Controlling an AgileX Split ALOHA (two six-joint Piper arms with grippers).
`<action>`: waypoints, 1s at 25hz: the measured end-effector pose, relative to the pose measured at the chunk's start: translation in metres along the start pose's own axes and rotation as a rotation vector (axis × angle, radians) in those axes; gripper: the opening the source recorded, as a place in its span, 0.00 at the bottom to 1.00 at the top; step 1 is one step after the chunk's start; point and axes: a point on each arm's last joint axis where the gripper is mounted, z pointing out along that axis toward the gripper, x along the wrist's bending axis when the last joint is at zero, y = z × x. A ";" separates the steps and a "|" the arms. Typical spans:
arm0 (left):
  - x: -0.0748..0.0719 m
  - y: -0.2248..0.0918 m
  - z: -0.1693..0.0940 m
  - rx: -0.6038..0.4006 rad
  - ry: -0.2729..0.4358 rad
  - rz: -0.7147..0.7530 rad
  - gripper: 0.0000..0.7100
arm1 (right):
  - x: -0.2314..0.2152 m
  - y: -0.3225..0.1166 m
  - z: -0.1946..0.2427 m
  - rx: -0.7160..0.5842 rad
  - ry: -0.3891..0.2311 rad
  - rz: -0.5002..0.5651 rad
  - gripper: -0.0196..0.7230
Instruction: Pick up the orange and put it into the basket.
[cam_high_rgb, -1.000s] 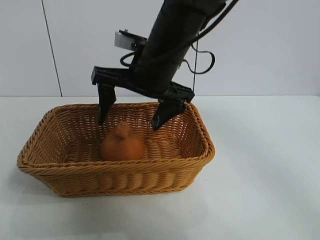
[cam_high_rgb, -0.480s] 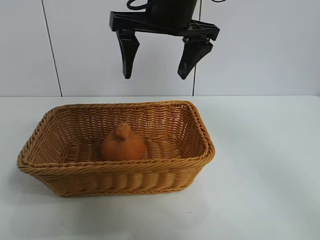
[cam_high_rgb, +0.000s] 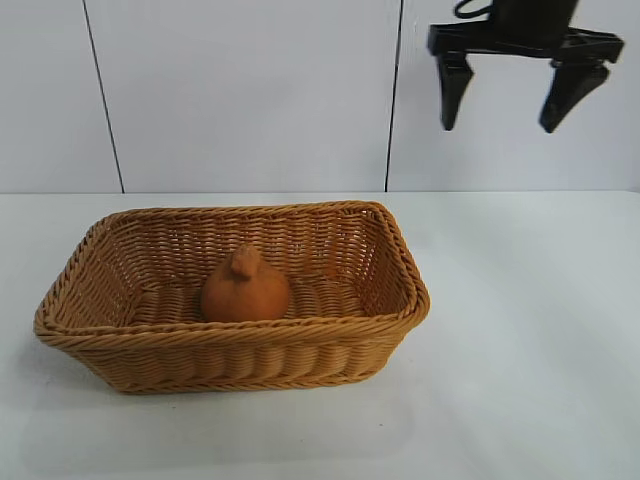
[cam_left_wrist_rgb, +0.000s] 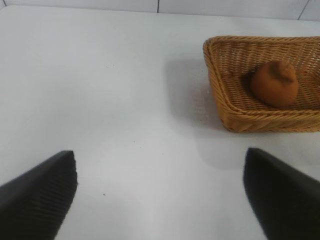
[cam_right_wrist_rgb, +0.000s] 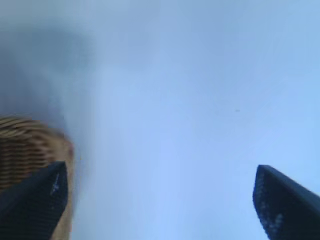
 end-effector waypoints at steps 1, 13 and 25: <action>0.000 0.000 0.000 0.000 0.000 0.000 0.91 | 0.000 0.000 0.000 0.000 0.000 0.000 0.96; 0.000 0.000 0.000 0.000 0.000 0.000 0.91 | -0.043 -0.024 0.008 0.090 -0.025 0.038 0.96; 0.000 0.000 0.000 -0.001 -0.001 0.000 0.91 | -0.038 -0.161 -0.045 0.227 0.031 0.010 0.96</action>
